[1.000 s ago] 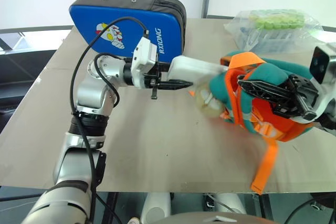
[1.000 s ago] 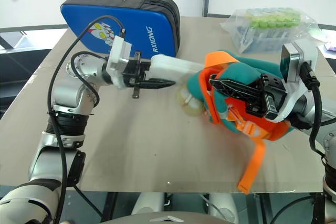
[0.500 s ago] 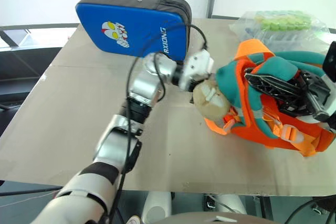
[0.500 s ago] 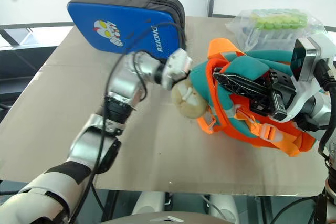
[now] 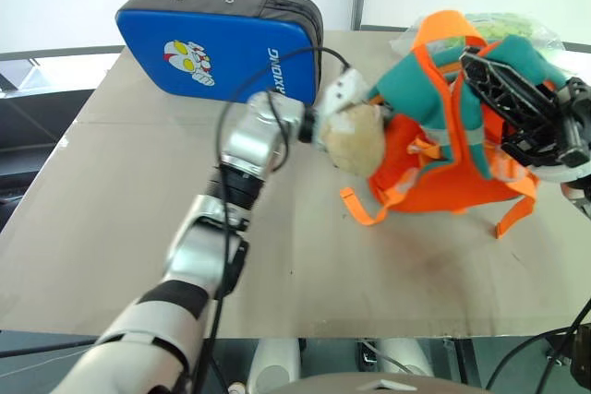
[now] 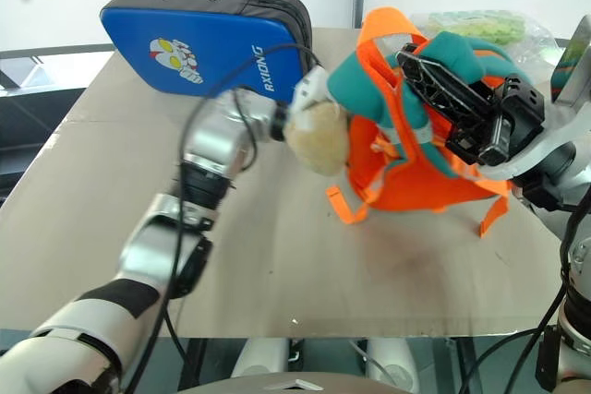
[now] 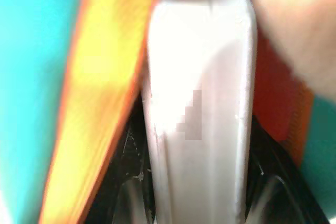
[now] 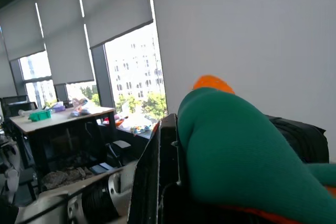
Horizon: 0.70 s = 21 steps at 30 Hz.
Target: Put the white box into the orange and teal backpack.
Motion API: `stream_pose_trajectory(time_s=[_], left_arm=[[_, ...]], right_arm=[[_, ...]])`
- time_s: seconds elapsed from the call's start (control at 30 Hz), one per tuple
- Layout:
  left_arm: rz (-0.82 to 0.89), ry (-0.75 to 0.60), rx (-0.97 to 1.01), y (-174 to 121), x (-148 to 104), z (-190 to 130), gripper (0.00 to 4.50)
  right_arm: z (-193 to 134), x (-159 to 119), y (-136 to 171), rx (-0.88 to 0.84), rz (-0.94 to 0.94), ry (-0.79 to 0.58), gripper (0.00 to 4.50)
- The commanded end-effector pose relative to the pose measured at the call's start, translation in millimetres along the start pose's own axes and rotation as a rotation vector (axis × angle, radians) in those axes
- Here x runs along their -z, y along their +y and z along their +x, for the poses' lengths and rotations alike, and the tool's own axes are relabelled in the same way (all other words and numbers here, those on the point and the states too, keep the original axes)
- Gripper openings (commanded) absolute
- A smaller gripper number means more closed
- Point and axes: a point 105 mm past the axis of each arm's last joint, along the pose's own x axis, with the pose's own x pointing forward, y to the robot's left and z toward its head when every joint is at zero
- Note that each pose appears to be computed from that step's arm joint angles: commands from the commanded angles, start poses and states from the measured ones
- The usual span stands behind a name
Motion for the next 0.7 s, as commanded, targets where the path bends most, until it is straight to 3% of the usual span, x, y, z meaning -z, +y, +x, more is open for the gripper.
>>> stream_pose_trajectory(time_s=[0.03, 0.2, 0.37, 0.4, 0.47, 0.57, 0.7], left_arm=[[0.019, 0.037, 0.018, -10, 0, -8, 1.17], [0.027, 0.061, -0.047, -11, 21, 19, 1.17], [-0.019, -0.023, -0.035, -17, 28, 54, 1.17], [-0.026, -0.061, -0.025, -19, 23, 55, 2.18], [-0.033, -0.112, -0.024, -20, 16, 48, 3.01], [-0.091, -0.210, -0.031, -21, 3, 12, 4.33], [-0.241, -0.269, 0.001, -34, 1, -40, 4.44]], right_arm=[[-3, 18, -2, 0.026, -0.079, 0.082, 0.05], [-9, 34, -17, 0.108, -0.050, 0.098, 0.05], [-12, 38, -14, 0.096, -0.022, 0.098, 0.05], [-13, 38, -13, 0.097, -0.016, 0.097, 0.00], [-15, 38, -15, 0.110, -0.014, 0.100, 0.00], [-20, 41, -21, 0.144, -0.016, 0.113, 0.00], [-25, 46, -30, 0.186, -0.021, 0.143, 0.00]])
